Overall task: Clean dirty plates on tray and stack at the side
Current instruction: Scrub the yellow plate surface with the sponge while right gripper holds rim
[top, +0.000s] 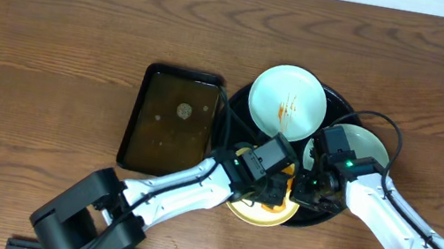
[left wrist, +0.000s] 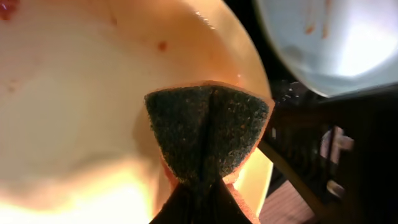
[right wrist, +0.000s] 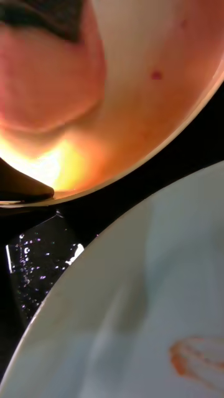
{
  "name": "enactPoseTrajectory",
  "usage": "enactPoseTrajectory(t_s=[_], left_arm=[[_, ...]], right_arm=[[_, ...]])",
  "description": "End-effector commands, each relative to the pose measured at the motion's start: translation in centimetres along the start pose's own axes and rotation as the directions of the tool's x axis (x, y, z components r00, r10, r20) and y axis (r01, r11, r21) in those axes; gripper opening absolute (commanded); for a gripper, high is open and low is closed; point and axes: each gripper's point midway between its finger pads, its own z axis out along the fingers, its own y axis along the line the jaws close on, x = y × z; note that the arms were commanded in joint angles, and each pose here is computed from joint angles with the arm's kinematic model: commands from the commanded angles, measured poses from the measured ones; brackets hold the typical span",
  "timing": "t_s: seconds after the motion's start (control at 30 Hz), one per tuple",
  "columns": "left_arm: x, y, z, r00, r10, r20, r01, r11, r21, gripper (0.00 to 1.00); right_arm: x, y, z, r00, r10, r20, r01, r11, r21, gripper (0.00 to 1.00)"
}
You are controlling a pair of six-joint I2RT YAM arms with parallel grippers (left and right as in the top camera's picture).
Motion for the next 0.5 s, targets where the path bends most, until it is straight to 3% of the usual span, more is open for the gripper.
enactPoseTrajectory(t_s=[0.0, 0.33, 0.47], left_arm=[[0.3, 0.5, 1.1, 0.999, -0.042, -0.02, 0.042, 0.999, -0.004, 0.08], [1.5, 0.1, 2.8, 0.996, -0.029, -0.084, 0.032, 0.999, 0.025, 0.08], [-0.4, 1.7, 2.8, 1.0, 0.025, 0.004, -0.025, 0.999, -0.045, 0.08]], right_arm=[[0.2, -0.3, 0.1, 1.0, -0.003, -0.006, 0.003, 1.0, 0.031, 0.01], [0.2, -0.3, 0.1, 1.0, -0.003, -0.006, 0.003, 1.0, 0.03, 0.01], [0.2, -0.4, 0.1, 1.0, -0.003, -0.007, 0.003, 1.0, 0.031, 0.01]])
